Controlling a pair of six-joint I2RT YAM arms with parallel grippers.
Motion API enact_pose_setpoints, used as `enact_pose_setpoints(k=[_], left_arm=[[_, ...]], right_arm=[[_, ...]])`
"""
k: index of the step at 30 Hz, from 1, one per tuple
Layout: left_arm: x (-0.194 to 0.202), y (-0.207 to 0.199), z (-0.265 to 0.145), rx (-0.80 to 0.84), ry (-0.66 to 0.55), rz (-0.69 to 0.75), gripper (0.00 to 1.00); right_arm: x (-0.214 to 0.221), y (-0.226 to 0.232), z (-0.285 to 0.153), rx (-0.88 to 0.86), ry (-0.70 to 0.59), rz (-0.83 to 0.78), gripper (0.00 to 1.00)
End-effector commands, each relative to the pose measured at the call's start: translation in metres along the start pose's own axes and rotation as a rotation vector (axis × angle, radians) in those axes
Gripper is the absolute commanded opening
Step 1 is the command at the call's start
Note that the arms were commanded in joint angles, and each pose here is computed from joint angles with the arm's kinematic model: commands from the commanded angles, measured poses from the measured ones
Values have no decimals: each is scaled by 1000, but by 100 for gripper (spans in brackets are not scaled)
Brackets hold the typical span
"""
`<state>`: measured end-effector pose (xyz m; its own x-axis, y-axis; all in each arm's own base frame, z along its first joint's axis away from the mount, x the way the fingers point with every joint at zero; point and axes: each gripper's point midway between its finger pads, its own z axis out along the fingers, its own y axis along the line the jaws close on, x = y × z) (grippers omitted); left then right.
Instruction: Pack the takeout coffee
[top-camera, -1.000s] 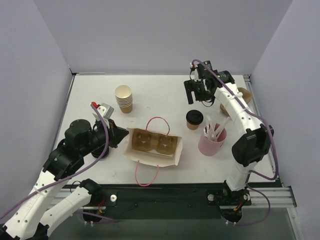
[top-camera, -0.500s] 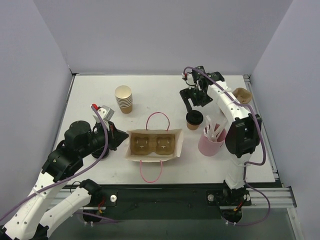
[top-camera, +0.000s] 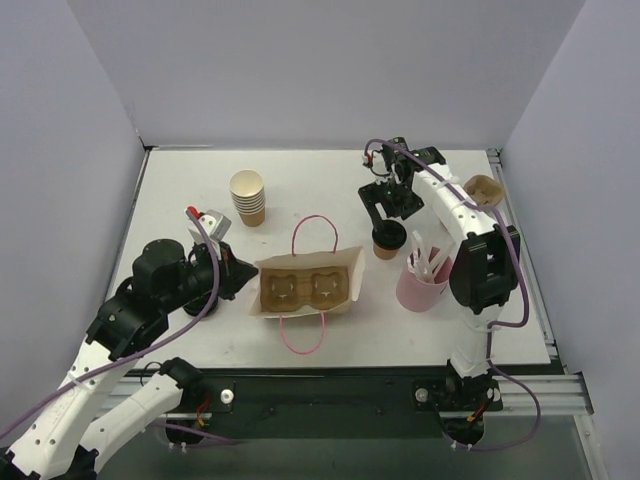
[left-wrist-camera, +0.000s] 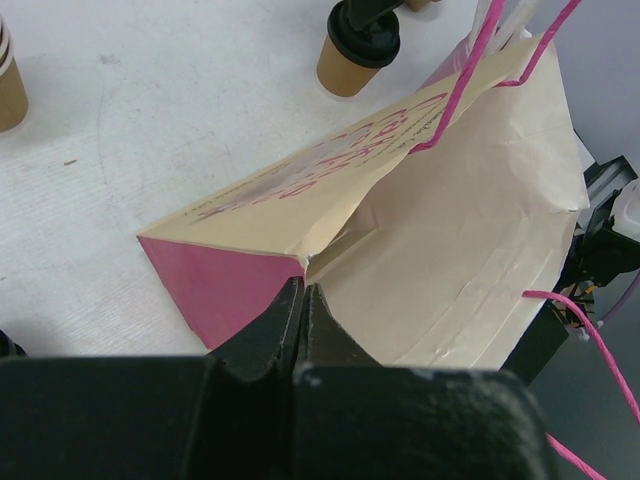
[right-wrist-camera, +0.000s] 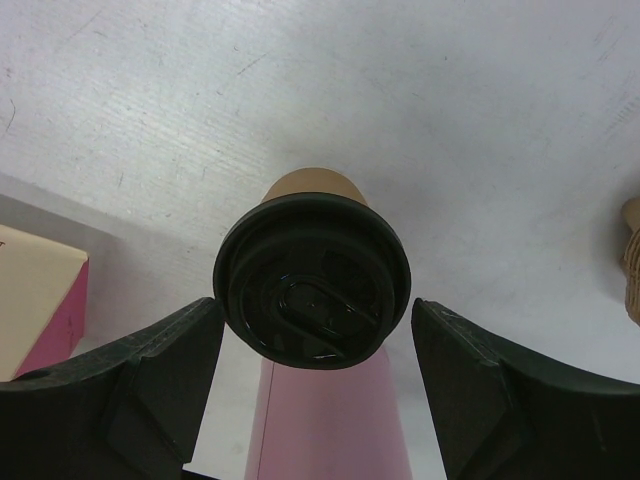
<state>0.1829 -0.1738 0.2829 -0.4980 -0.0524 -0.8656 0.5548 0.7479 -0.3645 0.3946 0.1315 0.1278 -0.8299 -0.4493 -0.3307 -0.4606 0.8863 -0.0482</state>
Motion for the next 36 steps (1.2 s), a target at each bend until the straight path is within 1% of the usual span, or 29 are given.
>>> enact_pose_setpoints(k=[1,8,16,28,32,36], left_arm=[[-18,-10,-1,39,-51,28,0],[-19,-9,-1,31,-47,36,0],[-17,-8,-3,25,-46,29,0],[-18,-6,0,20,-46,31,0],[-18,-7,1,23,-47,32,0],[-19,-7,1,23,-48,32,0]], right_arm=[[13,3,6,-14,62,-3,77],[20,0,14,6,94,2,76],[26,6,22,-21,121,12,74],[-3,-5,-10,-6,4,58,76],[-1,-5,-10,-14,10,57,76],[11,-4,-4,-16,47,49,76]])
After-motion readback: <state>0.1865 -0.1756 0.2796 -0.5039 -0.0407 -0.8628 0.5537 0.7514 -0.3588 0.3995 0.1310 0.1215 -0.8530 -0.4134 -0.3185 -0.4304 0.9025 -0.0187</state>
